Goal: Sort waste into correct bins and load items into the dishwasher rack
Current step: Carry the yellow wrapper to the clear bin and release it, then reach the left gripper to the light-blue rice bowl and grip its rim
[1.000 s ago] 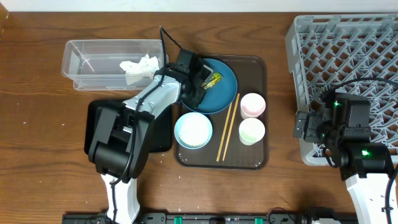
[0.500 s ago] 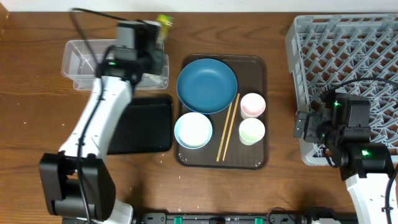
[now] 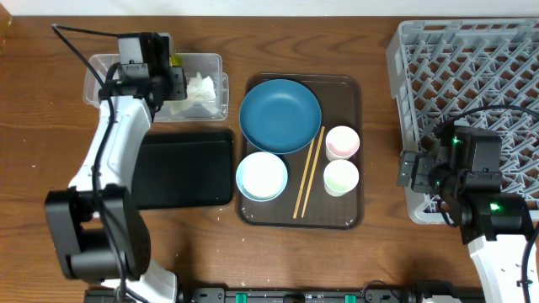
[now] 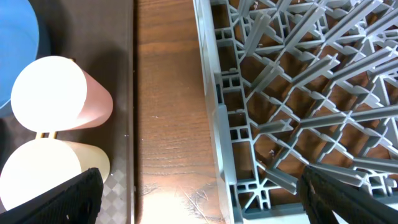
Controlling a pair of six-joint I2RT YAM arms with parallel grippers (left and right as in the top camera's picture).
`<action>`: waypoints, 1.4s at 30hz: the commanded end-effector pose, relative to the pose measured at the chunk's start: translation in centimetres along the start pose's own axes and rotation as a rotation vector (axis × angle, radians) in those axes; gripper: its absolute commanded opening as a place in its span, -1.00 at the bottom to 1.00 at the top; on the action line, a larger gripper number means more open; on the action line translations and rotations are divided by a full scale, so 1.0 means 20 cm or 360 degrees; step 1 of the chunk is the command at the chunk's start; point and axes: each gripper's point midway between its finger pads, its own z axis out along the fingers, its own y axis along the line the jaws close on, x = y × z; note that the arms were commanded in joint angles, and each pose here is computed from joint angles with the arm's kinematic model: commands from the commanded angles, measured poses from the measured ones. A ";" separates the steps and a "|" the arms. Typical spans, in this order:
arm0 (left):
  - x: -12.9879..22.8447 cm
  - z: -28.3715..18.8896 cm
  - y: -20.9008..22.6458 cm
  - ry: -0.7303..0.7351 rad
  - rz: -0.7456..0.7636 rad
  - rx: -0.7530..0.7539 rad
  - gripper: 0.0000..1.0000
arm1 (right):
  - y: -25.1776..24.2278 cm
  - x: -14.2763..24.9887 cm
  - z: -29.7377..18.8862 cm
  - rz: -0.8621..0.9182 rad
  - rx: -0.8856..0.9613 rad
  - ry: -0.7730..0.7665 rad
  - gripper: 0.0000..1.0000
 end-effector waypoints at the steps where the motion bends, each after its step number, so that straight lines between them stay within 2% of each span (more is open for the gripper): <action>1: -0.06 -0.20 -0.10 -0.0078 0.0000 0.0078 -0.03 | 0.00 -0.04 -0.03 -0.0002 -0.0005 -0.0039 0.98; 8: 0.34 -0.34 -0.35 0.0438 -0.0133 0.0270 0.04 | 0.00 -0.04 -0.03 -0.0002 -0.0005 -0.0040 0.99; 10: 0.46 -0.36 -0.43 0.0579 -0.0111 0.0323 0.05 | 0.00 -0.04 -0.03 -0.0002 -0.0005 -0.0039 0.99; 15: 0.65 -0.36 -0.58 0.0747 0.0021 0.0376 0.07 | 0.00 -0.04 -0.03 -0.0002 -0.0005 -0.0039 0.98; 22: 0.86 -0.35 -0.80 0.0851 0.0229 0.0461 0.07 | 0.00 -0.04 -0.03 -0.0002 -0.0005 -0.0039 0.98; 34: 1.05 -0.23 -1.12 0.0735 0.0253 0.0599 0.06 | 0.00 -0.04 -0.03 -0.0001 -0.0005 -0.0039 0.98; 41: 1.20 -0.11 -1.15 0.0831 0.0300 0.0472 0.05 | 0.00 -0.04 -0.03 -0.0001 -0.0005 -0.0039 0.98; 42: 1.22 -0.09 -1.16 0.0844 0.0307 0.0470 -0.03 | 0.00 -0.04 -0.03 -0.0001 -0.0005 -0.0039 0.98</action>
